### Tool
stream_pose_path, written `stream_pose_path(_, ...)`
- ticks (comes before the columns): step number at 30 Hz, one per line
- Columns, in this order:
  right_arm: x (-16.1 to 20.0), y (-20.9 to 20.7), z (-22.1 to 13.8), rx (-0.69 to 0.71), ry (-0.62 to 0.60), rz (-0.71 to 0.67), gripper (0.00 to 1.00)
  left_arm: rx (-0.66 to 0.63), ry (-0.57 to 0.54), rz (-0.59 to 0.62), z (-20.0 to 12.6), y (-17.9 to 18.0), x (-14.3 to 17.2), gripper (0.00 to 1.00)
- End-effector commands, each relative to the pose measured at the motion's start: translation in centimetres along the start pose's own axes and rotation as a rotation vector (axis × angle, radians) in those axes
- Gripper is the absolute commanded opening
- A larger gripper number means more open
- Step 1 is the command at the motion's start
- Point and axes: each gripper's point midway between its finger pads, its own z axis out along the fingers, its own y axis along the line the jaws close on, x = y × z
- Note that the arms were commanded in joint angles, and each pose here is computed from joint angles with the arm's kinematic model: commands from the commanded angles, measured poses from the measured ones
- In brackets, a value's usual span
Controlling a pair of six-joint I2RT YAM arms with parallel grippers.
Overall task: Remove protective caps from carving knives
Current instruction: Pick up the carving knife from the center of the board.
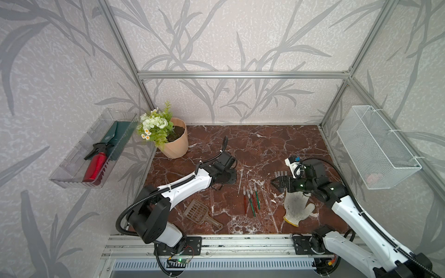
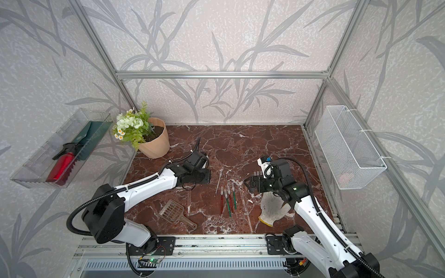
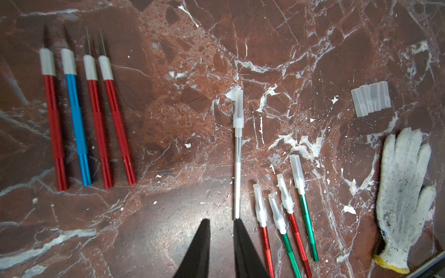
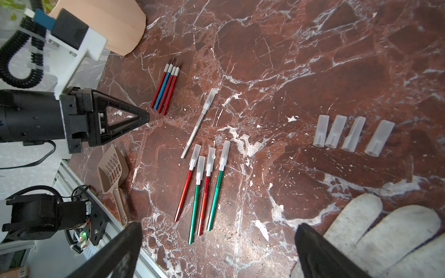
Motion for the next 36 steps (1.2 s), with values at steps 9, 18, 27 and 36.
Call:
stream_pose_path(9, 0.5, 0.2, 1.1, 0.010, 0.029, -0.005, 0.99, 0.035, 0.035, 0.033, 2.8, -1.7, 0.5, 0.22)
stream_pose_path(18, 0.7, 0.1, 1.5, 0.023, 0.046, -0.019, 0.99, 0.016, 0.063, 0.034, 4.7, -2.3, 1.2, 0.22)
stream_pose_path(27, 0.5, 0.2, 1.9, 0.018, 0.045, -0.020, 1.00, 0.026, 0.087, 0.034, 5.6, -2.9, 1.3, 0.23)
stream_pose_path(36, 0.4, 0.3, 1.8, 0.015, 0.035, -0.018, 1.00, 0.005, 0.119, 0.047, 6.3, -2.9, 1.9, 0.18)
